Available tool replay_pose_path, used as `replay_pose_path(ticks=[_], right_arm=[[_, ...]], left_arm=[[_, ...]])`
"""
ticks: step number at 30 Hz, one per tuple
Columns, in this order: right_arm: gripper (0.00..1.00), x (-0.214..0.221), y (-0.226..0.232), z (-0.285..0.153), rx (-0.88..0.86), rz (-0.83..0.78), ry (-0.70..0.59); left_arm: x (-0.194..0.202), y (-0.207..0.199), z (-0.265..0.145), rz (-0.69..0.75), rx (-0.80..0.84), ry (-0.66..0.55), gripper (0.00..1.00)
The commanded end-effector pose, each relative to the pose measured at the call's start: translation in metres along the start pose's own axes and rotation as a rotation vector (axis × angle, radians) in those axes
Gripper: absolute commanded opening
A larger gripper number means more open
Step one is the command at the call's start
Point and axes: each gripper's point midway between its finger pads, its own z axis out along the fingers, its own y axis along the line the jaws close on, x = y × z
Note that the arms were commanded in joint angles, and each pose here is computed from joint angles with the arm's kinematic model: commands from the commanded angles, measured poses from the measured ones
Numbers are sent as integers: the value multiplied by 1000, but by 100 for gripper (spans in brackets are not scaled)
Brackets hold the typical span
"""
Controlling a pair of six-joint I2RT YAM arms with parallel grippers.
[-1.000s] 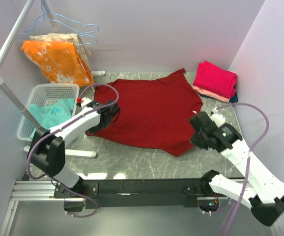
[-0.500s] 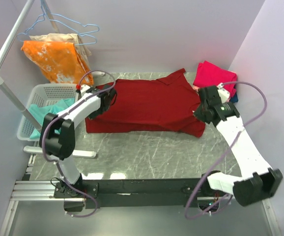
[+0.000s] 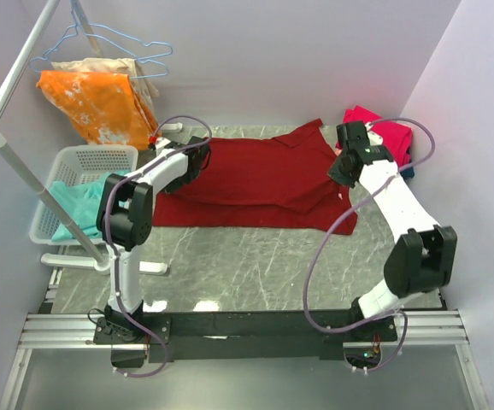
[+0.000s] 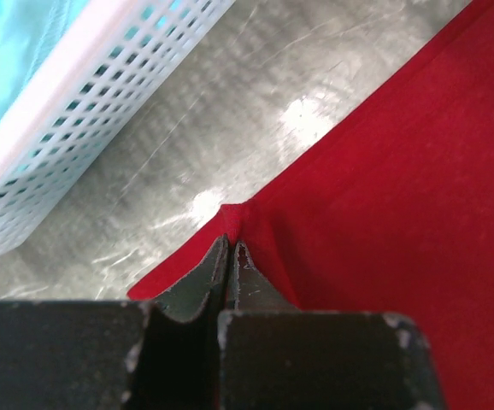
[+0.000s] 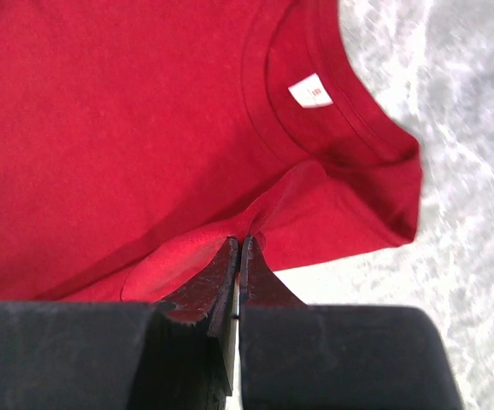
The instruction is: Fold and stack the t-shirts
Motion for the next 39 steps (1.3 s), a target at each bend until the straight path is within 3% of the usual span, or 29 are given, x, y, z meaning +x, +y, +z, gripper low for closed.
replay_pose_path(ticks=[1,12,13,15,16,17,22,27,34,39], right_arm=[[0,-29,19,8,-37,12,-52],[0,-34,32,50,-14,8,17],[0,-37,36,51,-19,8,17],[14,-34,40,64,-21,-2,42],[25,-42,49,67,-49,1,31],[43,-41,53,77,-63,-1,41],[47,-79,99,84,-283,64,-35],[47,-88,101,81,-251,41,-23],[47,-2,47,81,-54,-107,190],[48,23,17,54,-7,-130,175]], left_arm=[[-26,-8,3,-19,7,-42,1],[-30,-26,25,-5,-6,-31,1],[-29,-27,27,-1,-4,-26,9],[-25,-29,31,13,-6,-16,24],[-25,-29,33,11,-6,-16,43],[-25,-29,34,12,-8,-14,58],[-41,-23,32,-24,0,-35,93],[-47,-15,20,-30,20,-26,98],[-6,9,7,52,42,36,98],[15,20,-16,93,64,43,98]])
